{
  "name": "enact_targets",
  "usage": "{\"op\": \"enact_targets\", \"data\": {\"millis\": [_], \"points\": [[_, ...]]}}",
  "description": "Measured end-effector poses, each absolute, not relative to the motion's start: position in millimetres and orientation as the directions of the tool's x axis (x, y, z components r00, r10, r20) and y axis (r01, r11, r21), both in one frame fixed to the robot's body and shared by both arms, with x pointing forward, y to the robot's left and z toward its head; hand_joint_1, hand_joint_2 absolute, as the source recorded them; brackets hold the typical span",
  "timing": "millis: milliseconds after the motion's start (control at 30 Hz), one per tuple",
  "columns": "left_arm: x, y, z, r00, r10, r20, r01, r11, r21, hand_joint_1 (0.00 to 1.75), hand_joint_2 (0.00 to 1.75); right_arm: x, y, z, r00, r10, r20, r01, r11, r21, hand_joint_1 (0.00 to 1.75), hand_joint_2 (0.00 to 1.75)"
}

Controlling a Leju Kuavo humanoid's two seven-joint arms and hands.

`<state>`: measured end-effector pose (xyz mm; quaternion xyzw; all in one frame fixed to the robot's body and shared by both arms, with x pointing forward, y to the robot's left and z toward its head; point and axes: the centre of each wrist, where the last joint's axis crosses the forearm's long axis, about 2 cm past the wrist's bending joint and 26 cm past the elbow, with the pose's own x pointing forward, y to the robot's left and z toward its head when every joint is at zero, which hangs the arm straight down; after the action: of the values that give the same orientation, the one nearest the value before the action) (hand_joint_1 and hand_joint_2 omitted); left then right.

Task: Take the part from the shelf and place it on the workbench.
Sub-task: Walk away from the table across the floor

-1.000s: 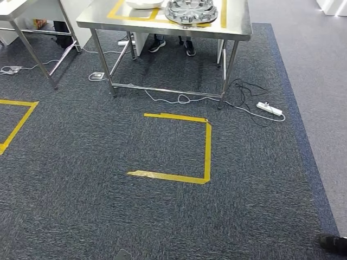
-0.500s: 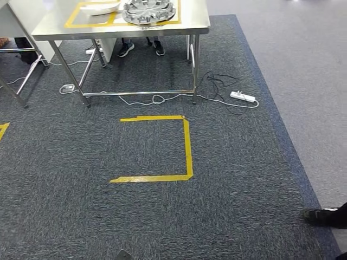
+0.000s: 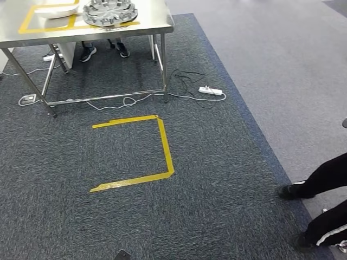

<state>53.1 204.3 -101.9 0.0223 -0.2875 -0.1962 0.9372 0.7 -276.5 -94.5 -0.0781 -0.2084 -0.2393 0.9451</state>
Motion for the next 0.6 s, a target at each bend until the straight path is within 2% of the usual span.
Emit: {"op": "enact_targets", "data": {"millis": [600], "points": [[52.7,206.2,-102.3,0.758,-0.380,0.530,0.353,0.922,0.157,0.00,0.00,-1.5,-276.3,-94.5,0.782,-0.453,0.428,0.511,0.859,-0.023,0.00,0.00]]}}
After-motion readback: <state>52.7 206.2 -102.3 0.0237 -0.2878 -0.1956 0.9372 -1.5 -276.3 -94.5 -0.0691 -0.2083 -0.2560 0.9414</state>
